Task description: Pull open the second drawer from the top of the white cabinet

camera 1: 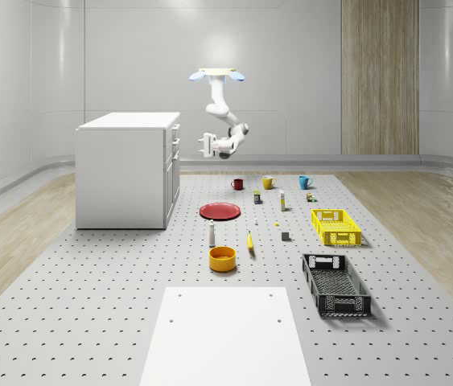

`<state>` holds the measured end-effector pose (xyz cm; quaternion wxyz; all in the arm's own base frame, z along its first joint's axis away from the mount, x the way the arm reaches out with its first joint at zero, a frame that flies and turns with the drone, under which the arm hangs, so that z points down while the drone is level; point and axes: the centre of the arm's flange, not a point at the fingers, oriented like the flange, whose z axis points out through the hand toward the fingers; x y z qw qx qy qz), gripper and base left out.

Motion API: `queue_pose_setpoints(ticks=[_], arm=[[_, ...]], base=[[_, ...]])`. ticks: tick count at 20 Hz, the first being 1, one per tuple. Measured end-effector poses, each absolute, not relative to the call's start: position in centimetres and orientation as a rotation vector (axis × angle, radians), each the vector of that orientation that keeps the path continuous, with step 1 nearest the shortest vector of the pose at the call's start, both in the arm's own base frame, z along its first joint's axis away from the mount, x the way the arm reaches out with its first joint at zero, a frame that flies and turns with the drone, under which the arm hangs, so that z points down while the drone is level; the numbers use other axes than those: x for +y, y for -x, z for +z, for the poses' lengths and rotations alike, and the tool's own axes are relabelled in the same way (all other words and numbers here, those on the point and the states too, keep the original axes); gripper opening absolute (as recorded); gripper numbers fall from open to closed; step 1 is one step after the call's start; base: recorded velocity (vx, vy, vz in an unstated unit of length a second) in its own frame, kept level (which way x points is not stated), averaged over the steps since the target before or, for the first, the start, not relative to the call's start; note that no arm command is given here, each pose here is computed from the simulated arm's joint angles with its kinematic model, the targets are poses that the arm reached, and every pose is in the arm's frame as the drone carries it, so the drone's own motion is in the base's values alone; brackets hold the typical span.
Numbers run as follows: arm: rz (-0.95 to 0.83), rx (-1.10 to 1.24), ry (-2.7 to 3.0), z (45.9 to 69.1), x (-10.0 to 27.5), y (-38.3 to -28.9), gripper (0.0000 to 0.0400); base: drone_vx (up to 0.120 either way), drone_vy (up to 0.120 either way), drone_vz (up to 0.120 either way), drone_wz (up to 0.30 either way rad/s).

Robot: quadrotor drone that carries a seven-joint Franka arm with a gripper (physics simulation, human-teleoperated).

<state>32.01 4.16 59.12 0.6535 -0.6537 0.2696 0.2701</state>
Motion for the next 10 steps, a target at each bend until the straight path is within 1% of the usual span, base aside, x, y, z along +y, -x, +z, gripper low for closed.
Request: queue_pose_setpoints(ticks=[10], arm=[[0.613, 0.611, 1.483, 59.11, 4.21, -32.05, 0.0300]], base=[[0.120, 0.000, 0.000, 0.000]])
